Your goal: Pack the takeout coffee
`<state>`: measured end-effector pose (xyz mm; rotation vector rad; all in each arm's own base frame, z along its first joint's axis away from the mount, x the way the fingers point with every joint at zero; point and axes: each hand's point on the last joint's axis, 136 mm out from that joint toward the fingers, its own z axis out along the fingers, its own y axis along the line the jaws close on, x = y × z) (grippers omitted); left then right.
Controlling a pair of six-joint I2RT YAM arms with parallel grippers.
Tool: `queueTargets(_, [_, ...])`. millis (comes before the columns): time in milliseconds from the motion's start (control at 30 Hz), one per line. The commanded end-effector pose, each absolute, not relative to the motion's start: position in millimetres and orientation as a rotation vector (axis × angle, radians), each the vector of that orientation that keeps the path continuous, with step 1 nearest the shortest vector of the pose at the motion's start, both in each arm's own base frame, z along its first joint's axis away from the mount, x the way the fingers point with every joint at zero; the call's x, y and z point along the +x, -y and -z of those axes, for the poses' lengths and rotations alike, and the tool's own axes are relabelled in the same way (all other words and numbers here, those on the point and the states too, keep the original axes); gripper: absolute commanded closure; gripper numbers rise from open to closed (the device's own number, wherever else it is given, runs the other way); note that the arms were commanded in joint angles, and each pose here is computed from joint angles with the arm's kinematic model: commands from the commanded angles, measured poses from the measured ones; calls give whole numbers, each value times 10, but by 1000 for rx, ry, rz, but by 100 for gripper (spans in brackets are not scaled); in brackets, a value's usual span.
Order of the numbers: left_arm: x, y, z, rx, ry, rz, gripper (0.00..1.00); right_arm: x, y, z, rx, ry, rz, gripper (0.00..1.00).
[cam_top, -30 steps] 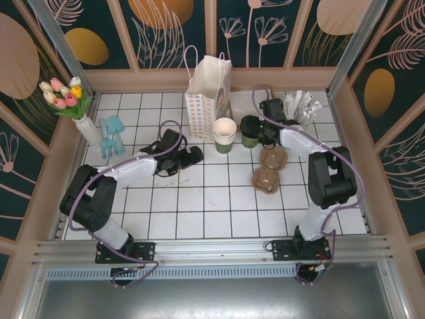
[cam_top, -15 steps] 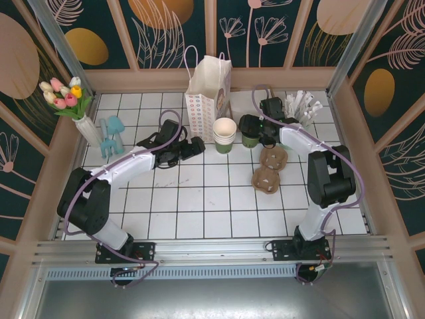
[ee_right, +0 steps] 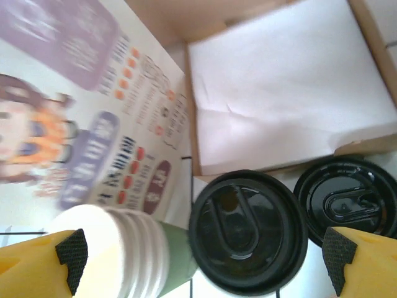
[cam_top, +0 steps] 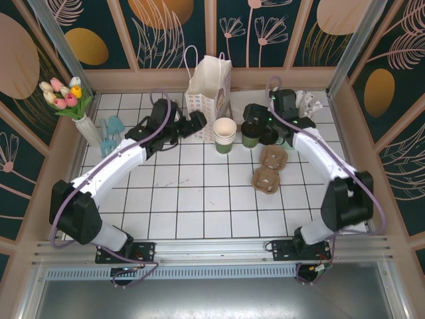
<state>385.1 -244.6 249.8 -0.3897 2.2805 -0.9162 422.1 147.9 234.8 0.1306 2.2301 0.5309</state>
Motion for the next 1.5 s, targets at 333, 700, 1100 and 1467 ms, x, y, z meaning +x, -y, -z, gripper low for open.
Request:
queueTargets(333, [4399,2673,-3183,-1051,-2139,1147,10,3280,-1061,-2647,177,-2083,-506,1])
queueTargets(700, [4638,2774,-2753,-1256,-2216,1024,16,3122,-864,-2703,214,-2036,-428,1])
queueTargets(1100, [4892,2737,-2562,-1239,-2206,881,71,3027,-744,-2727,267,-2001,-401,1])
queueTargets(1467, [4948,2462,-2772,-1215,-2070,865,100,2985,-536,-2666,334,-1973,-296,1])
